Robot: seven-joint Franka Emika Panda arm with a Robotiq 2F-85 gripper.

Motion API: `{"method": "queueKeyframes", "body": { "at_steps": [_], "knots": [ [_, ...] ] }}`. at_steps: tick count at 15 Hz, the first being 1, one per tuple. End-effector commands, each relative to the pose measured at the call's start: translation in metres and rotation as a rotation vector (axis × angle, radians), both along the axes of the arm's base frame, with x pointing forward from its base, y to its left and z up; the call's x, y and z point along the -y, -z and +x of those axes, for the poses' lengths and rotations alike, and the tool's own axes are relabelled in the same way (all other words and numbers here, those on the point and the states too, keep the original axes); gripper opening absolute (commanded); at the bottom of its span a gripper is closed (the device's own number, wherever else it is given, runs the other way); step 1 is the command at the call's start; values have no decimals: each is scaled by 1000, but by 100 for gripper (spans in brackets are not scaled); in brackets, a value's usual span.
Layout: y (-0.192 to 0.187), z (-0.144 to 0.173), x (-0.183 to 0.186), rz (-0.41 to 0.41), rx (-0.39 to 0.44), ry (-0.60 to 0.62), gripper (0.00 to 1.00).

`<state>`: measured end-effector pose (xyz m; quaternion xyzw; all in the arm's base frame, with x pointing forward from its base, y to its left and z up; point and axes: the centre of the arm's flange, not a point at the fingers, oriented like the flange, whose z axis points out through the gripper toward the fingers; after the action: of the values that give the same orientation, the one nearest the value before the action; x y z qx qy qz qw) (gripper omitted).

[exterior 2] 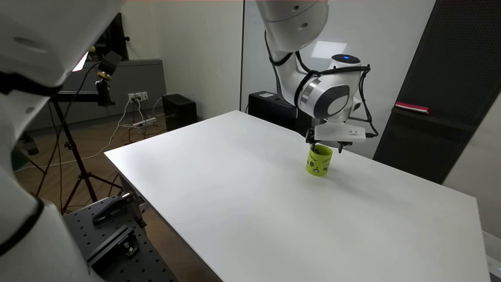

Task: Remove the marker from the cup and put it on the table

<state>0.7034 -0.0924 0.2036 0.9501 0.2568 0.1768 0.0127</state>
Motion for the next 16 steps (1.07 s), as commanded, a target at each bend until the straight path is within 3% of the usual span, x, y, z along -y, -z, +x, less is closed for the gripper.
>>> {"method": "queueKeyframes", "body": {
  "at_steps": [1,4,6,16],
  "knots": [
    [4,13,0,1,14,28,100],
    [7,13,0,2,9,32,100],
    [8,14,-1,-1,5,35,72],
    [7,16,0,-29,-5,53,0]
  ]
}}
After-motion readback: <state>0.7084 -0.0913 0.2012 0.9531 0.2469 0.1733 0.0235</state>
